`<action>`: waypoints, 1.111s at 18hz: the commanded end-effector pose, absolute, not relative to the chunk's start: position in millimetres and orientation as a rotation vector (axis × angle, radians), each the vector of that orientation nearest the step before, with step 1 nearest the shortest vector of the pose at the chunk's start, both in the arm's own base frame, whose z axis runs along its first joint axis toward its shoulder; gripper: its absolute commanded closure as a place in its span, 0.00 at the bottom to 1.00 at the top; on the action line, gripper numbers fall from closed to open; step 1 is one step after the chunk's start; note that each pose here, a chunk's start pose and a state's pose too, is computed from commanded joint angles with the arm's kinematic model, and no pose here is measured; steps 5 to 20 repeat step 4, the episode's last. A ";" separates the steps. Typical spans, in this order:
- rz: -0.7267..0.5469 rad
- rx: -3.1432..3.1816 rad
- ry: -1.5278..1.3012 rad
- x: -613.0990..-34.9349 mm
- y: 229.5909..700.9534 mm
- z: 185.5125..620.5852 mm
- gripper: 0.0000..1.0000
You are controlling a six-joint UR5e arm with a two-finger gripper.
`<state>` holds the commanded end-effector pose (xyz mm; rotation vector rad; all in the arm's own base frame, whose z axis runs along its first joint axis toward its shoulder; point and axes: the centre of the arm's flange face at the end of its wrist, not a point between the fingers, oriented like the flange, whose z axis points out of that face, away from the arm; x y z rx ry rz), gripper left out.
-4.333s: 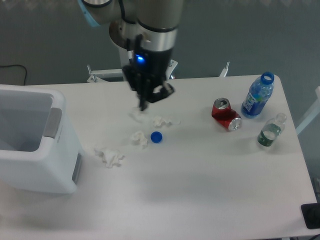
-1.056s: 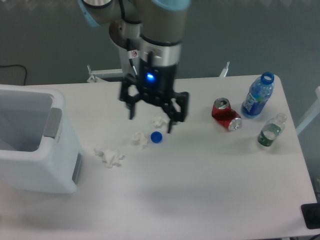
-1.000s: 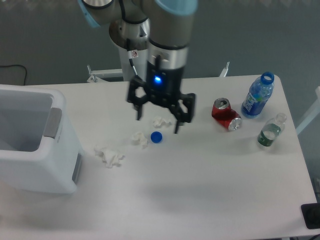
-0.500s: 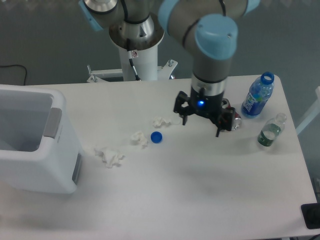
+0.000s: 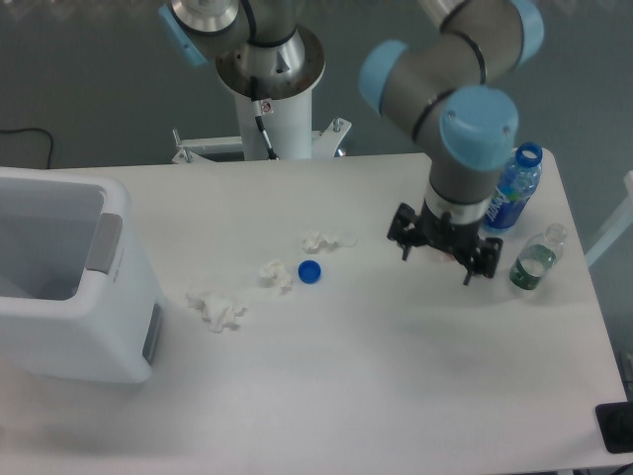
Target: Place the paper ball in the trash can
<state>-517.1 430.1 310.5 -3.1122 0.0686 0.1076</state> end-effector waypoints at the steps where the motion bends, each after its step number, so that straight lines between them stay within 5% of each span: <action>1: 0.109 -3.113 0.109 -518.0 430.5 309.3 0.00; 20: 0.123 -3.134 0.198 -518.4 426.7 309.1 0.00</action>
